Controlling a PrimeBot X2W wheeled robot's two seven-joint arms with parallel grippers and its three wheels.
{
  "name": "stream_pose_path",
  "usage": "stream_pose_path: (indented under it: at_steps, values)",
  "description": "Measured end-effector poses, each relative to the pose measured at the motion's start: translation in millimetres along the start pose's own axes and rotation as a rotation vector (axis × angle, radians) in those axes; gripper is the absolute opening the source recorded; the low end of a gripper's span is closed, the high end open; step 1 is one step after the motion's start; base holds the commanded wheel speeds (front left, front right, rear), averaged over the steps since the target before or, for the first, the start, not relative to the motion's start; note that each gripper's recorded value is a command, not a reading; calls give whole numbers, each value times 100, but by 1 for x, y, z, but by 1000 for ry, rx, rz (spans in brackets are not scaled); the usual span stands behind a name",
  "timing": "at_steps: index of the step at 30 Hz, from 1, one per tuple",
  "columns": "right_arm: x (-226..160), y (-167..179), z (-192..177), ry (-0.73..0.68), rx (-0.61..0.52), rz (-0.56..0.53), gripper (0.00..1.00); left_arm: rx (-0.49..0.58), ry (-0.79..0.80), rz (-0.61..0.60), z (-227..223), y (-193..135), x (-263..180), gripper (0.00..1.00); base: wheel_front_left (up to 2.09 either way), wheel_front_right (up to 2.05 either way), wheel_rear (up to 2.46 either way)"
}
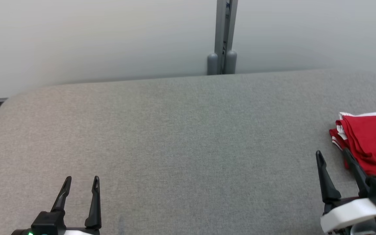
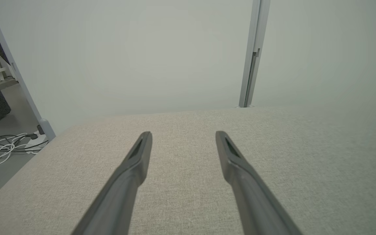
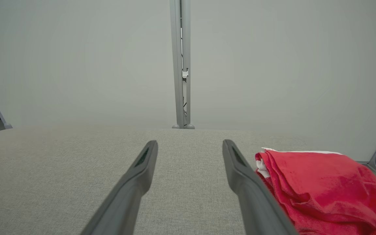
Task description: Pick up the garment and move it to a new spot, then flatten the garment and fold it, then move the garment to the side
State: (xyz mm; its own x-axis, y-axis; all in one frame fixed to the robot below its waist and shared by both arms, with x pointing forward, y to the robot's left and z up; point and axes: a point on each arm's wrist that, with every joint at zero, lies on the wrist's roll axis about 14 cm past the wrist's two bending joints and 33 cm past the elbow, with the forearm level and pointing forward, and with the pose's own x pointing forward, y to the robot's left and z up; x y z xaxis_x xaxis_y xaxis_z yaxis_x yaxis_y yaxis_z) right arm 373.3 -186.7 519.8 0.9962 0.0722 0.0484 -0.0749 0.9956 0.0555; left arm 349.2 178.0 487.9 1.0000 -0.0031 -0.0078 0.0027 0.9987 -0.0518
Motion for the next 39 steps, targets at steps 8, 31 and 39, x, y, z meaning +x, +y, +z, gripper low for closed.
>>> stream_pose_path:
  at_steps: [8, 31, 39]
  values:
    - [-24, 5, 3, 10, -1, -1, 100, 11, -7, 17, 5, 9, -24, 100, 0, 0, 0]
    - [-49, 2, 6, 17, 1, -22, 100, 8, 7, -8, 5, 2, -37, 100, 0, 0, 0]
    - [-49, 2, 8, 6, 4, -22, 100, 2, 6, -3, 6, 3, -38, 100, 0, 0, 0]
